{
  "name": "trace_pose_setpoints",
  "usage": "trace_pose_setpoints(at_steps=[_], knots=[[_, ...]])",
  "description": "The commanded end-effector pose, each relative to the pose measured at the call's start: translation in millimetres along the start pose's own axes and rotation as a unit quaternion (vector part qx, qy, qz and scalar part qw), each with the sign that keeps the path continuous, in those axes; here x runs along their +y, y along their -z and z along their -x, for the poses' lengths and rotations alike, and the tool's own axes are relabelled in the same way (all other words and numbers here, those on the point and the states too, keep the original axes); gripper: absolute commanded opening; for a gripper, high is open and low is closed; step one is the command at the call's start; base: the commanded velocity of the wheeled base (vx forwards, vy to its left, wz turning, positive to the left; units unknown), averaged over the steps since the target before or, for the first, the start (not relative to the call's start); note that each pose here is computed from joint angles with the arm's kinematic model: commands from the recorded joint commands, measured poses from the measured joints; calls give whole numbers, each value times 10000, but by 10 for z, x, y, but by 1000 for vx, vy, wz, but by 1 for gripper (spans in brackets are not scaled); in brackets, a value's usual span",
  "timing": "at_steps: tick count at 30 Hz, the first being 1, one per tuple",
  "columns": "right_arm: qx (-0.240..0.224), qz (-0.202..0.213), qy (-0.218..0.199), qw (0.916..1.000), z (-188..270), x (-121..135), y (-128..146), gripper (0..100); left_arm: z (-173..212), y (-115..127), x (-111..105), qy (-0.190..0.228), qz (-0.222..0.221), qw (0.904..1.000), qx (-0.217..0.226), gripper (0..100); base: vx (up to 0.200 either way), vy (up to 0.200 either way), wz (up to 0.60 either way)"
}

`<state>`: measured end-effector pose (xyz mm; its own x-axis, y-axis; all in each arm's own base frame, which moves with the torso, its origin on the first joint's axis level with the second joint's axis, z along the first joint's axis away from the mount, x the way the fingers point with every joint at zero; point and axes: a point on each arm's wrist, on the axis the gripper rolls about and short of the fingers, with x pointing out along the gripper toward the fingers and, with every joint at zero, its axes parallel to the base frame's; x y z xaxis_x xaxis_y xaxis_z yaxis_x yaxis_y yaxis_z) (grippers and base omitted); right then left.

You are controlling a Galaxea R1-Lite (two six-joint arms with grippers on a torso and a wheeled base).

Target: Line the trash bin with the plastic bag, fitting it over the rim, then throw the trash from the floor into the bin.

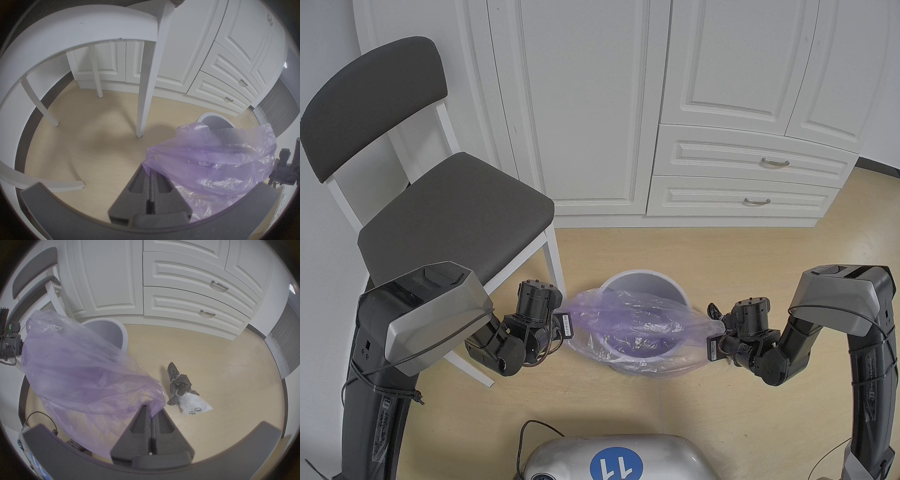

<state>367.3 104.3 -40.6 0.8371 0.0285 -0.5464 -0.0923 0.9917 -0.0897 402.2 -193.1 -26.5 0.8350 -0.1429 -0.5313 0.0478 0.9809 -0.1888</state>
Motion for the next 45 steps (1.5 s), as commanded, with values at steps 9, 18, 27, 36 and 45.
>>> trace_pose_setpoints(at_steps=[9, 18, 27, 36, 45], knots=[[-4, -20, 3, 10000, -11, -7, 3, 100, -23, -9, -11, 42, 62, 9999, -126, 0, 0, 0, 0], [93, 9, -53, 9999, 77, -108, 69, 100, -6, -2, -4, 42, 54, 9999, -126, 0, 0, 0, 0], [-47, 96, -916, 9957, 338, -350, -2, 100, -2, -4, -3, 35, 55, 9999, -129, 0, 0, 0, 0], [-419, -58, -1839, 9820, 425, -487, 44, 100, 0, 2, 22, 9, 34, 9999, -96, 0, 0, 0, 0], [-715, -628, -2456, 9647, 501, -592, -1, 100, 4, 13, 20, 12, 21, 10000, -88, 0, 0, 0, 0]])
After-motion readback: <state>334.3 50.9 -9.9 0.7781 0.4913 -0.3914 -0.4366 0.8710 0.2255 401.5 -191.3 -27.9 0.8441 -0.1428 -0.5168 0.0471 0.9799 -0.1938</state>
